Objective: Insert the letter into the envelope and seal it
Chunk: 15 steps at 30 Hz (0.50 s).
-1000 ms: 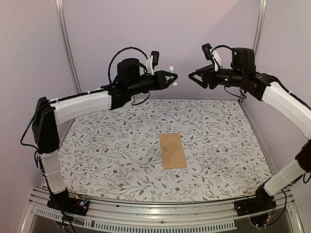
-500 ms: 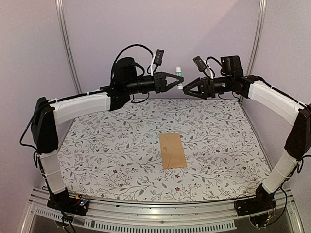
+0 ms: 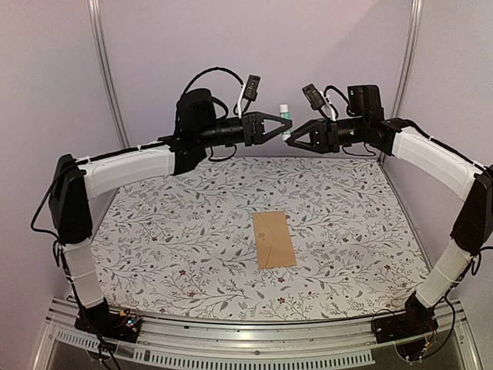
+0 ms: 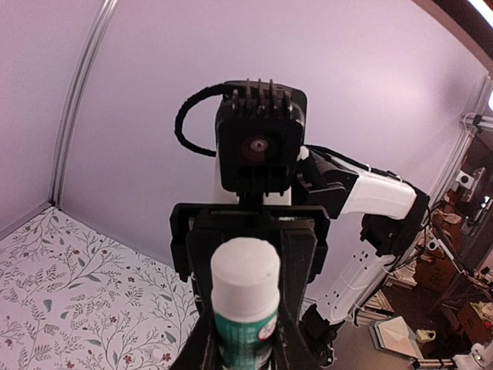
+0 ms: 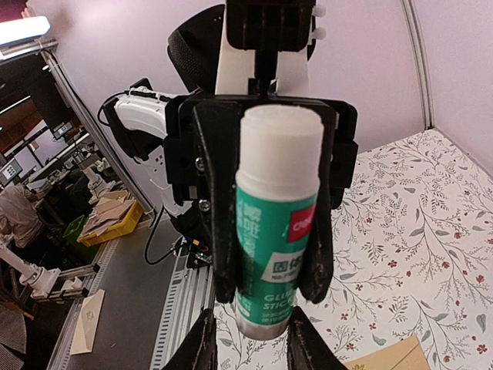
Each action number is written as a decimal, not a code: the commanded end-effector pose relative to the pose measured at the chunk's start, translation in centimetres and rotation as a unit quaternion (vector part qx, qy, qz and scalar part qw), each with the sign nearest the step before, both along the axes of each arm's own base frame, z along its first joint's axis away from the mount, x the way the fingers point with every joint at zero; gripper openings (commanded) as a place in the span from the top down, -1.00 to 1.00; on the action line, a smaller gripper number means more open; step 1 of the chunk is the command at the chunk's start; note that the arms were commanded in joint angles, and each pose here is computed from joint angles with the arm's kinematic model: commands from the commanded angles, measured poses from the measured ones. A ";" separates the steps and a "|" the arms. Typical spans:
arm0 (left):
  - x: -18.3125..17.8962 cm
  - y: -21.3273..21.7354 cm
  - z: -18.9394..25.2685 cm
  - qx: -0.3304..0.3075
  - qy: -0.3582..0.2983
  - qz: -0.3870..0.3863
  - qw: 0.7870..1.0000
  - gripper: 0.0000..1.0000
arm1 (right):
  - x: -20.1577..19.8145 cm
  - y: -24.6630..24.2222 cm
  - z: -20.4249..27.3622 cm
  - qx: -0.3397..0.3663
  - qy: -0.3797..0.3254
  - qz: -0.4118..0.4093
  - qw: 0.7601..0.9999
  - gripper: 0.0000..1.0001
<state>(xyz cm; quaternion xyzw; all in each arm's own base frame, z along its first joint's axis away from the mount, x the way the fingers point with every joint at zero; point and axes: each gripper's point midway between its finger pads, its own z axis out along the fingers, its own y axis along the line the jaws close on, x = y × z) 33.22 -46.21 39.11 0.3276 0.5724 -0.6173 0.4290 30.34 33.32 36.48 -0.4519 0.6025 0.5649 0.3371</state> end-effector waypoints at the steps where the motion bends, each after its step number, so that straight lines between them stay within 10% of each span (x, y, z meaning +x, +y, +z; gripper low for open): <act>1: 0.0 0.3 1.6 -0.014 -0.014 0.007 1.000 1.00 | -0.7 0.5 1.3 0.016 -0.005 0.015 1.000 0.48; 15: 4.3 -0.8 -0.4 0.033 0.017 0.126 0.991 1.00 | 3.5 1.5 4.8 -0.014 -0.075 -0.158 0.985 1.00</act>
